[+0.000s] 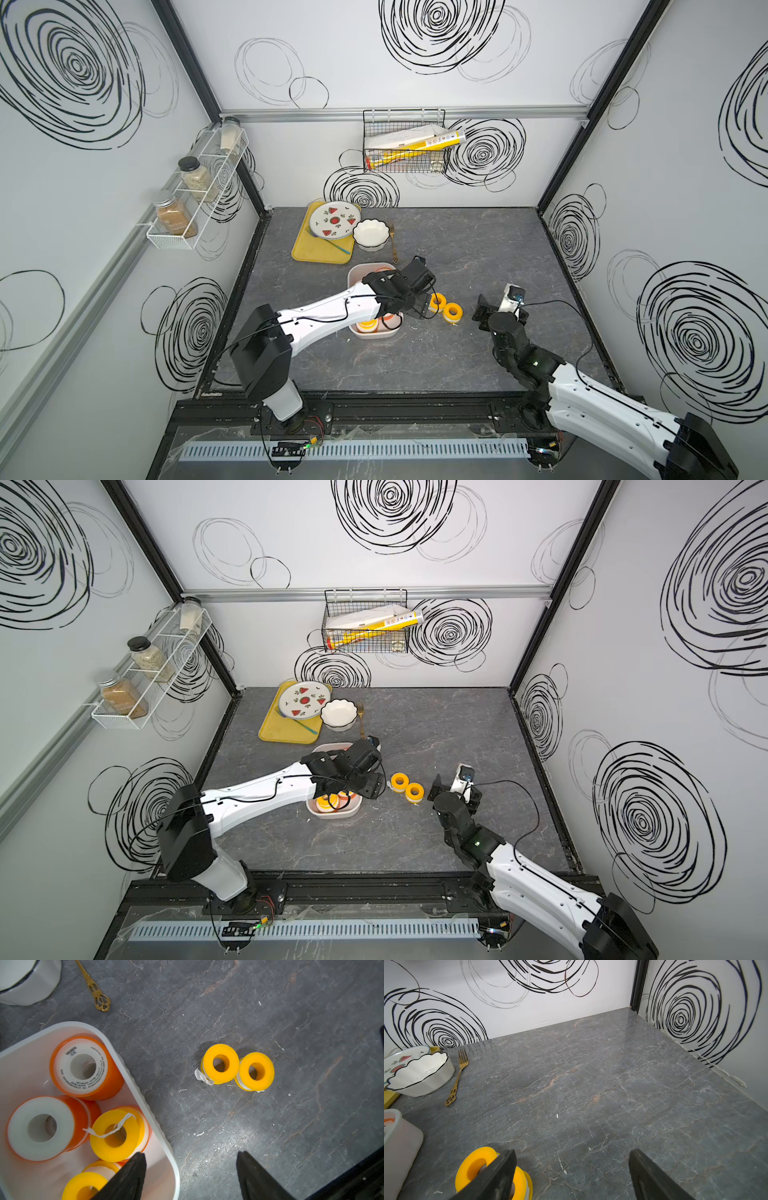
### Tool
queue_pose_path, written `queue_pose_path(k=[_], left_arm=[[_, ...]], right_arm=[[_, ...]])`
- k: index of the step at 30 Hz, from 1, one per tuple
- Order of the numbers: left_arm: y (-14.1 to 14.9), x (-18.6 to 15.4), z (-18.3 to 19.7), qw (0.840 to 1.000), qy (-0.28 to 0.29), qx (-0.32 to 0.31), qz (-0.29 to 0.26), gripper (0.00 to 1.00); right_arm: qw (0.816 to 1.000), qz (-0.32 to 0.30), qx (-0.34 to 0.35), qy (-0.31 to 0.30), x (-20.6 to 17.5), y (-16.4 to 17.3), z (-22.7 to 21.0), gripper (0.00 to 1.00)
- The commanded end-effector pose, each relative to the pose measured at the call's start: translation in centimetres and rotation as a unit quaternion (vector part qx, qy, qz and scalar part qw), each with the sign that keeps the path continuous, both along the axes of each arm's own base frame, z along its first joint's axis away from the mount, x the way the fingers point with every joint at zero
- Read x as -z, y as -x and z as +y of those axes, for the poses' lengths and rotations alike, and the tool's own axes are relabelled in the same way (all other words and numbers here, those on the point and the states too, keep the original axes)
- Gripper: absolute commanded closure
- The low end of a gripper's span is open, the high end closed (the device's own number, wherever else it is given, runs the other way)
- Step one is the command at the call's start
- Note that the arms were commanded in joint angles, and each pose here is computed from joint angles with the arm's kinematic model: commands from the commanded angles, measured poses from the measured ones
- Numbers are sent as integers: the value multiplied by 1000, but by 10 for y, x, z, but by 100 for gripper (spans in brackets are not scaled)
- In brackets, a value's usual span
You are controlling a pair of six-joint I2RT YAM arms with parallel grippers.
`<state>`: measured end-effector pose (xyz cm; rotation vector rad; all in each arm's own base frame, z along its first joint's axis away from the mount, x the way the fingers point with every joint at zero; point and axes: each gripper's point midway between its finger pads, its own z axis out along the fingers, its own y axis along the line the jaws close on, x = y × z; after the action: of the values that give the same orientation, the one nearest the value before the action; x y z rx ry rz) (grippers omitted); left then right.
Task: Put the sealing tape into the storage box
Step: Pick up the sealing tape at the center of the board.
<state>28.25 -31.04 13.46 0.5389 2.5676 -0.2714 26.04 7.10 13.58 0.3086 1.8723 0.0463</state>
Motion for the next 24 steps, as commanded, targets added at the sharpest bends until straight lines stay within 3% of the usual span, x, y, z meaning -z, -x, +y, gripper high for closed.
queue_pose_path(k=[1,16,24], left_arm=[[-9,2,-19,1000,-6,24,-5,24],[-24,78,-53,994,-60,79,42,21],[-25,92,-61,993,-55,90,52,19]], right_arm=[[1000,-8,14,-5,-3,-1,-4,11],[1000,-5,12,-3,-2,-2,-3,11],[1000,-3,11,-1,-2,-3,-1,11]])
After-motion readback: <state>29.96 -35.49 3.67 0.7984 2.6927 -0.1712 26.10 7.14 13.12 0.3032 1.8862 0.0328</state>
